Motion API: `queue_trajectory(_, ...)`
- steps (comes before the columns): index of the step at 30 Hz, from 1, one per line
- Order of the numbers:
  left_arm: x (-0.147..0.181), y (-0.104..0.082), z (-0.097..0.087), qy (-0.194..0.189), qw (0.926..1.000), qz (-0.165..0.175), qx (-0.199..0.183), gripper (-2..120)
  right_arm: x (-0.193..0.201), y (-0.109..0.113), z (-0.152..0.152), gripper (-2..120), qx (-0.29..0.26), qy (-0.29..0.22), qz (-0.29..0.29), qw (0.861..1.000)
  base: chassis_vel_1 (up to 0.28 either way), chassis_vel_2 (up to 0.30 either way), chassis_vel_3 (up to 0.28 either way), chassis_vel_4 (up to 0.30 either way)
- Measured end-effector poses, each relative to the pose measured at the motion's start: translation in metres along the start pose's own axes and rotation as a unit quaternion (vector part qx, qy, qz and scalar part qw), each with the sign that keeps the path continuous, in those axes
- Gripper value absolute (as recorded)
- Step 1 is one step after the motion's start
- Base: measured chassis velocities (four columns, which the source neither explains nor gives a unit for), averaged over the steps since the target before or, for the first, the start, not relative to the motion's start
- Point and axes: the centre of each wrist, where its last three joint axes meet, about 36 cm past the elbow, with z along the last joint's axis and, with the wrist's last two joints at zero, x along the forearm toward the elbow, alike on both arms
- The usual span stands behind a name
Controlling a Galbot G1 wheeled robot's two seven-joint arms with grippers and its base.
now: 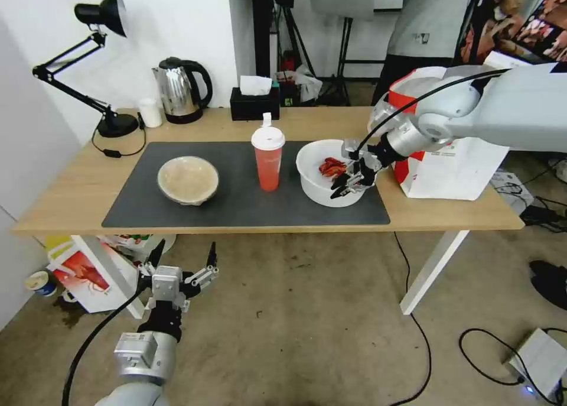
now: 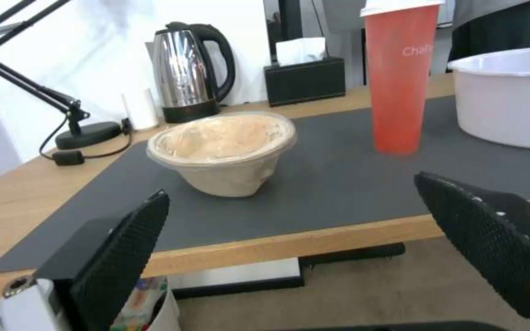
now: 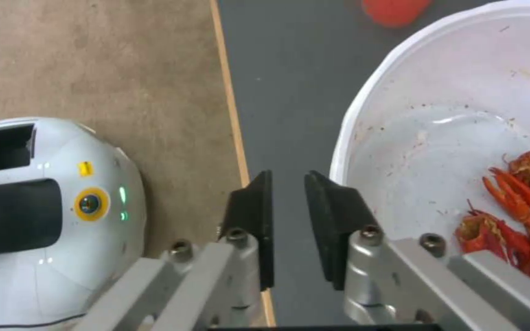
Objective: Pick up the trash from the table and place it into the takeout bag.
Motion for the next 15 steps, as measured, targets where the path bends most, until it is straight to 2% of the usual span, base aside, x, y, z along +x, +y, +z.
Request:
queue_trajectory(5,0.0,0.0,0.0,0.0,1.0,0.0,0.0,100,-0.0001,-0.002,-0.0024,0,-0.002,-0.002,-0.002,1.0,0.0,0.0,0.0,0.0)
queue_trajectory(15,0.0,0.0,0.0,0.0,1.0,0.0,0.0,100,0.0024,-0.0039,-0.0019,0,-0.022,-0.011,-0.009,1.0,0.0,0.0,0.0,0.0)
